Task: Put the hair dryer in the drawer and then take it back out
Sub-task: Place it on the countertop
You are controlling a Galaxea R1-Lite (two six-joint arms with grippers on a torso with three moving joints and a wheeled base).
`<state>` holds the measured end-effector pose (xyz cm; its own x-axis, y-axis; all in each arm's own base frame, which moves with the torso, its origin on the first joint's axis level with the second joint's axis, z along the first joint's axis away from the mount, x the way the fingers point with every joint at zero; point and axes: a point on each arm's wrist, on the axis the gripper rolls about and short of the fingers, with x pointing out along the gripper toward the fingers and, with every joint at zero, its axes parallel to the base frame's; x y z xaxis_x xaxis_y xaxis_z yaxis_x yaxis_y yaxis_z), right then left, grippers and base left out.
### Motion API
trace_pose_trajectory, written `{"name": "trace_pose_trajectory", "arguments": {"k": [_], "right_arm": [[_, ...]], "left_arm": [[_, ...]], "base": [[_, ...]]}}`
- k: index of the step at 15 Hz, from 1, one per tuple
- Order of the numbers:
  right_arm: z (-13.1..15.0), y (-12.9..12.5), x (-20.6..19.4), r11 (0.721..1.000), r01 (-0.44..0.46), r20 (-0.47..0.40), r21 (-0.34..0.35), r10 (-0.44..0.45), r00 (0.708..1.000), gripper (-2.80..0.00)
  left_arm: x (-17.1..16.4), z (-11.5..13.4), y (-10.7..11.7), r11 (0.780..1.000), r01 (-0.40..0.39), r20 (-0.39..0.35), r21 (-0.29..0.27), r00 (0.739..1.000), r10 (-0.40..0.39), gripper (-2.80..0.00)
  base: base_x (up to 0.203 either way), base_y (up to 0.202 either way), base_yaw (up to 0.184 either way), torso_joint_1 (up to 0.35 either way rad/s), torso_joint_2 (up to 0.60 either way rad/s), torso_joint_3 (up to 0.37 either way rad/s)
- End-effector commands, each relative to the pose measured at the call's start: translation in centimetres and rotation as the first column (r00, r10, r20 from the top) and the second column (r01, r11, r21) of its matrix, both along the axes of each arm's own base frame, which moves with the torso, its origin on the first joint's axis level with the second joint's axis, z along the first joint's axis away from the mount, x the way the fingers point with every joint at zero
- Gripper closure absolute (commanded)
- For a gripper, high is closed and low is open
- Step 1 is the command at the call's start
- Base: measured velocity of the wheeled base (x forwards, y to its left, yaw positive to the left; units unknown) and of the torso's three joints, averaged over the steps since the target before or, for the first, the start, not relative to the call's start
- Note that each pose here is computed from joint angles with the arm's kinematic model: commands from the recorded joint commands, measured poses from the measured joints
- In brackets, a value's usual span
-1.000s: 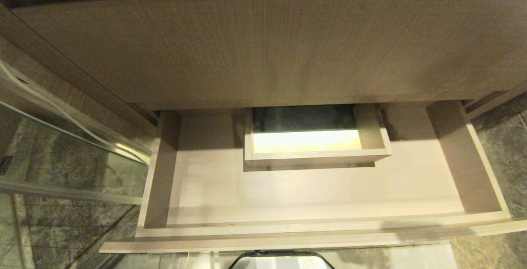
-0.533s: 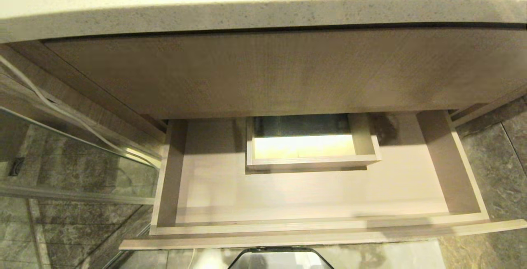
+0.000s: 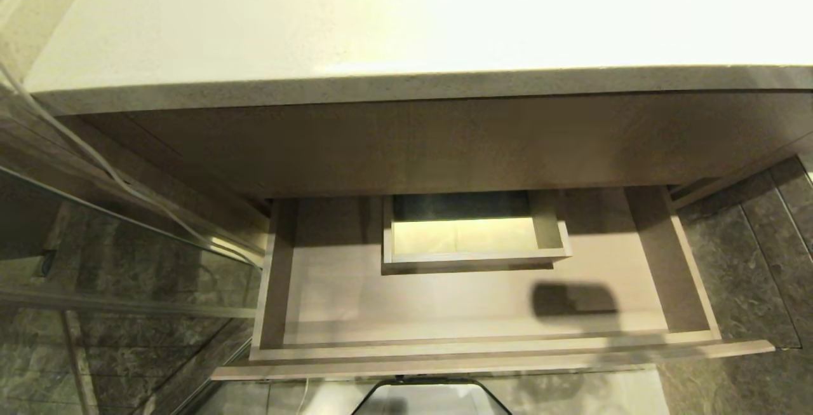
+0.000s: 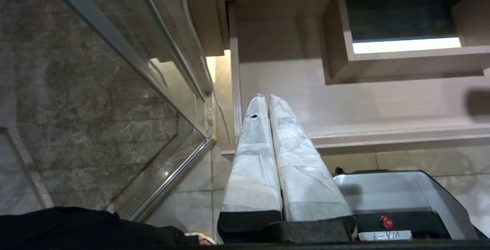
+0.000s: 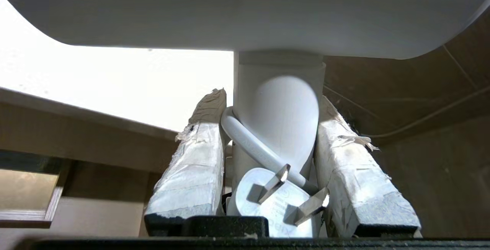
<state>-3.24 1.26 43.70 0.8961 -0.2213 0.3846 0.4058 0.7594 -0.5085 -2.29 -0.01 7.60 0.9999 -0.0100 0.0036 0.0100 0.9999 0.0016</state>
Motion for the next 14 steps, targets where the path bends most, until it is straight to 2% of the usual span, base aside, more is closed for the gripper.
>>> {"name": "trace_pose_trajectory", "arguments": {"k": [1,5,7,11,12,14], "right_arm": [[1.9,-1.5,4.7,0.999,-0.030,-0.076,-0.011,0.029,0.997,0.00],[3.3,-2.2,8.8,0.983,-0.122,-0.205,-0.136,0.092,0.974,0.00],[2.6,-2.3,10.4,0.974,-0.187,-0.287,-0.127,0.144,0.947,0.00],[2.1,-2.2,12.8,0.957,-0.272,-0.352,-0.101,0.221,0.909,0.00],[1.6,-2.1,13.4,0.931,-0.354,-0.390,-0.087,0.295,0.872,0.00],[0.3,-1.9,14.3,0.844,-0.535,-0.486,-0.030,0.455,0.746,0.00]], "left_arm": [[0.0,-0.1,0.0,1.000,0.001,-0.002,0.000,1.000,-0.001,0.00],[0.0,-0.1,0.0,1.000,0.001,-0.002,0.000,1.000,-0.001,0.00],[0.0,-0.1,0.0,1.000,-0.001,-0.002,0.000,1.000,0.001,0.00],[0.0,-0.1,0.0,1.000,-0.001,-0.002,0.000,1.000,0.001,0.00],[0.0,0.0,0.0,1.000,0.001,-0.001,0.000,1.000,-0.001,0.00],[0.0,0.0,0.0,1.000,0.001,-0.001,0.000,1.000,-0.001,0.00]], "base": [[0.000,0.000,0.000,0.078,-0.13,-0.072],[0.000,0.000,0.000,0.210,-0.04,0.160],[0.000,0.000,0.000,0.325,-0.02,0.288],[0.000,0.000,0.000,0.335,-0.06,0.274],[0.000,0.000,0.000,0.169,-0.03,0.144],[0.000,0.000,0.000,0.076,-0.02,0.064]]}}
